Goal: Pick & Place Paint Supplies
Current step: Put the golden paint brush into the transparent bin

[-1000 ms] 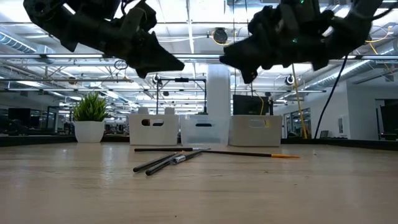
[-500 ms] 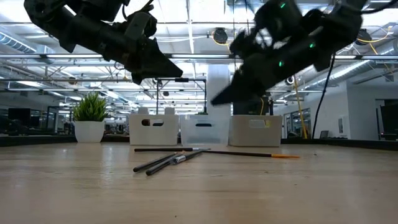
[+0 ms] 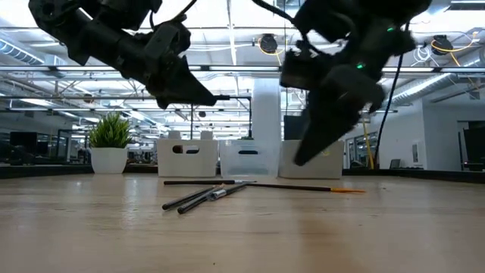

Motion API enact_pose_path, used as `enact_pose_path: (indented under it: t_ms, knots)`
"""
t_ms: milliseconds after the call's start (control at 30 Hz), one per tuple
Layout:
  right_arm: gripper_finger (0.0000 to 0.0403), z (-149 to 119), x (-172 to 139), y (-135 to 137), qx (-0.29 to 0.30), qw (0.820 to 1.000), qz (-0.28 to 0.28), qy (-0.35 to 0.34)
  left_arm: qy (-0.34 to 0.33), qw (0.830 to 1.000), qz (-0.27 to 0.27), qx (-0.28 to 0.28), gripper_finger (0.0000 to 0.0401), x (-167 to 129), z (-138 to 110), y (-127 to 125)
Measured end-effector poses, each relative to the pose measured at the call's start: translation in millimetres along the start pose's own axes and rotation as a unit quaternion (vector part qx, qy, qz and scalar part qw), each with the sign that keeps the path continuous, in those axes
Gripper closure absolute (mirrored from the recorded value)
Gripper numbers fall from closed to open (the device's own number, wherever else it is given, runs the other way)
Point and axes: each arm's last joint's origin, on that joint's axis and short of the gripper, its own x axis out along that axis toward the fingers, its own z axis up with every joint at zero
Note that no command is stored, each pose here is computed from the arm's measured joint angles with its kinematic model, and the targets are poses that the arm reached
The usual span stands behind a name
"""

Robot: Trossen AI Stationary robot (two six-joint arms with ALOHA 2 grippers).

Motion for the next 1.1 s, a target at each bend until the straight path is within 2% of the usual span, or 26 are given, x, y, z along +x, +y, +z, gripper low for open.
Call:
enact_pose_path:
  t_ms: [100,233,567,933,1100]
  knots:
    - [0.0402,-12,-4,16,0.013,0.999,-0.023,0.03,0.006,1.0,0.001,-0.007,0.037,0,-1,0]
    - [0.0402,-24,-5,30,0.016,0.999,-0.036,0.034,0.001,1.0,0.001,-0.026,0.037,0,0,0]
    - [0.0403,-39,-3,31,0.04,0.995,-0.056,0.073,-0.001,0.999,0.001,-0.04,0.0371,0,0,0]
    - [0.0403,-39,-2,32,0.043,0.995,-0.044,0.073,0.001,0.999,0.001,-0.039,0.037,0,0,0]
    - [0.0403,-38,-3,33,0.068,0.994,-0.044,0.066,0.001,0.999,0.001,-0.039,0.037,0,0,0]
